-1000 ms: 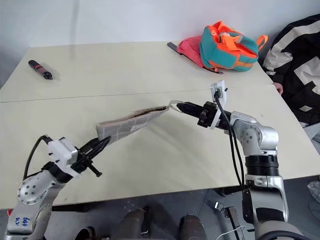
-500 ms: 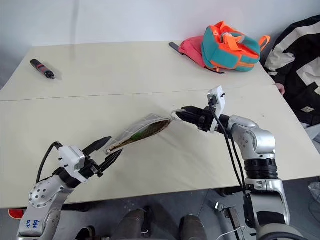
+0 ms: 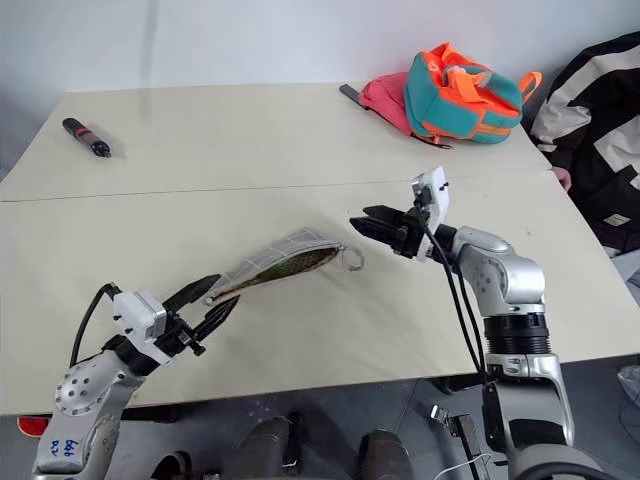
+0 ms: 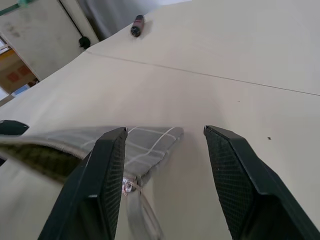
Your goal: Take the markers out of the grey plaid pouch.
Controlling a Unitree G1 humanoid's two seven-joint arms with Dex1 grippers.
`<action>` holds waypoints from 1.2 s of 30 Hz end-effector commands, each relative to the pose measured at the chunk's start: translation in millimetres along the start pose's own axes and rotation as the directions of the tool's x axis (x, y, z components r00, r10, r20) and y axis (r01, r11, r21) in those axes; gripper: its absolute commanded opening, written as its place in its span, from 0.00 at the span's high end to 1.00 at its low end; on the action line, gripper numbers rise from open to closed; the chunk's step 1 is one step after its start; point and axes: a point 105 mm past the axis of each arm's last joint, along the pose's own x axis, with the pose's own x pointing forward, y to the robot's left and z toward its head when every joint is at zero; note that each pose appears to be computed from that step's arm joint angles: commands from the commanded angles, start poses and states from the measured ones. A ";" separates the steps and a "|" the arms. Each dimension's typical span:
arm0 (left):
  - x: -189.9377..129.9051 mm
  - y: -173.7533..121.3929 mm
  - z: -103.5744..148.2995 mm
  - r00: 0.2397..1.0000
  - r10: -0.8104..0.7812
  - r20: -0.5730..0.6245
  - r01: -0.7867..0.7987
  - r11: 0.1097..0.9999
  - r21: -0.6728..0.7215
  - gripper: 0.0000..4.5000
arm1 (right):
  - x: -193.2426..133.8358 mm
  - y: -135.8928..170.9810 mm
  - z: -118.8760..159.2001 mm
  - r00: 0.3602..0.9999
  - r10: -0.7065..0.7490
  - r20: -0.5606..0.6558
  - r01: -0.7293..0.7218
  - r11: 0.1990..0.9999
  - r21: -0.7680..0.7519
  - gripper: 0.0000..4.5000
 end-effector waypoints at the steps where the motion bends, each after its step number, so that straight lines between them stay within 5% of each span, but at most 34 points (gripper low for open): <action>1: 2.0 -6.3 10.4 0.999 -0.021 0.045 0.021 1.000 -0.004 0.77 | -2.9 19.7 23.8 0.995 0.098 0.018 -0.096 0.993 -0.073 0.43; 4: 4.9 -5.6 12.0 0.998 -0.016 0.055 0.017 1.000 -0.019 0.99 | 2.7 49.6 25.8 0.973 0.223 -0.050 -0.227 0.969 -0.095 0.43; 13: 19.7 -5.2 35.6 0.988 -0.040 0.148 0.056 0.993 -0.106 0.99 | 13.8 75.0 30.4 0.943 0.300 -0.142 -0.323 0.928 -0.186 0.43; 19: 42.2 -2.3 67.2 0.971 0.002 0.239 0.069 0.956 -0.286 0.99 | 17.3 69.4 71.6 0.956 0.290 -0.053 -0.294 0.928 -0.229 0.43; 23: 47.4 -17.6 43.5 0.994 -0.103 0.045 0.111 0.965 -0.239 0.99 | 15.7 70.7 73.7 0.949 0.307 -0.075 -0.316 0.919 -0.237 0.43; 25: 48.8 -25.1 42.3 0.992 -0.123 0.040 0.130 0.952 -0.278 0.99 | 13.8 69.6 72.0 0.947 0.311 -0.086 -0.322 0.920 -0.223 0.43; 28: 51.3 -31.8 39.5 0.989 -0.147 0.012 0.141 0.921 -0.362 1.00 | 7.6 69.8 57.6 0.930 0.324 -0.176 -0.357 0.910 -0.210 0.55; 33: 55.0 -26.7 45.1 0.987 -0.158 -0.026 0.139 0.924 -0.356 1.00 | 6.8 70.6 40.7 0.908 0.311 -0.280 -0.386 0.882 -0.272 0.95; 36: 55.1 -29.8 49.0 0.976 -0.213 -0.042 0.184 0.913 -0.363 1.00 | 11.9 65.0 41.1 0.918 0.281 -0.280 -0.366 0.872 -0.325 0.99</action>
